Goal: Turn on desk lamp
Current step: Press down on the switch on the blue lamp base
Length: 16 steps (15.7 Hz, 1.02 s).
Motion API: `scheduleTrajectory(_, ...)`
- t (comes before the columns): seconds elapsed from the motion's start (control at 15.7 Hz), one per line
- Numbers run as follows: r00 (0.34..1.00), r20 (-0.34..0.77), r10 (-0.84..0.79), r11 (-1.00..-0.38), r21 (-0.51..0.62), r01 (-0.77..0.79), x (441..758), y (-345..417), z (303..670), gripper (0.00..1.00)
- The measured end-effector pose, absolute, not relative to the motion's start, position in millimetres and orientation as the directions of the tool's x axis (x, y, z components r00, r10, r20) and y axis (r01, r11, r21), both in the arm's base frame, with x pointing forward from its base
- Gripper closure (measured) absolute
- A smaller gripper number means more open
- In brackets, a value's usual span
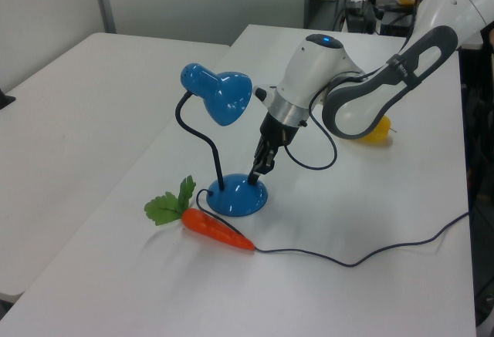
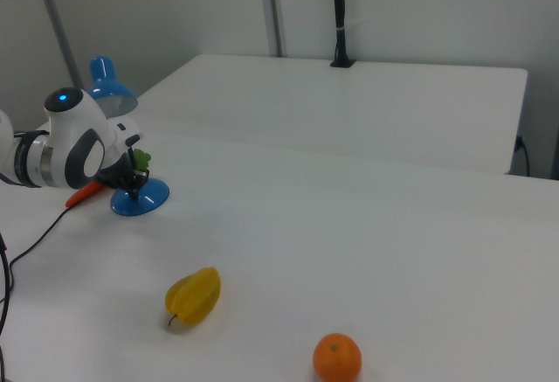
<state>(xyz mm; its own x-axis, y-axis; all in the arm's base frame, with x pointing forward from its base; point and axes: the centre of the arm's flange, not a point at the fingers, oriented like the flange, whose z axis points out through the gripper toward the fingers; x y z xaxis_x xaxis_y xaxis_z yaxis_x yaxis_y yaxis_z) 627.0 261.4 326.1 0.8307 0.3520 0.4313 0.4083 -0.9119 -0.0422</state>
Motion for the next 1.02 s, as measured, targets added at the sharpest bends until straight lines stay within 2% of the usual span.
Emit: scheduleTrajectory(1.02, 0.806, 0.453, 0.381, -0.901, -0.014, 0.434, 627.2, 265.8, 326.8, 0.99)
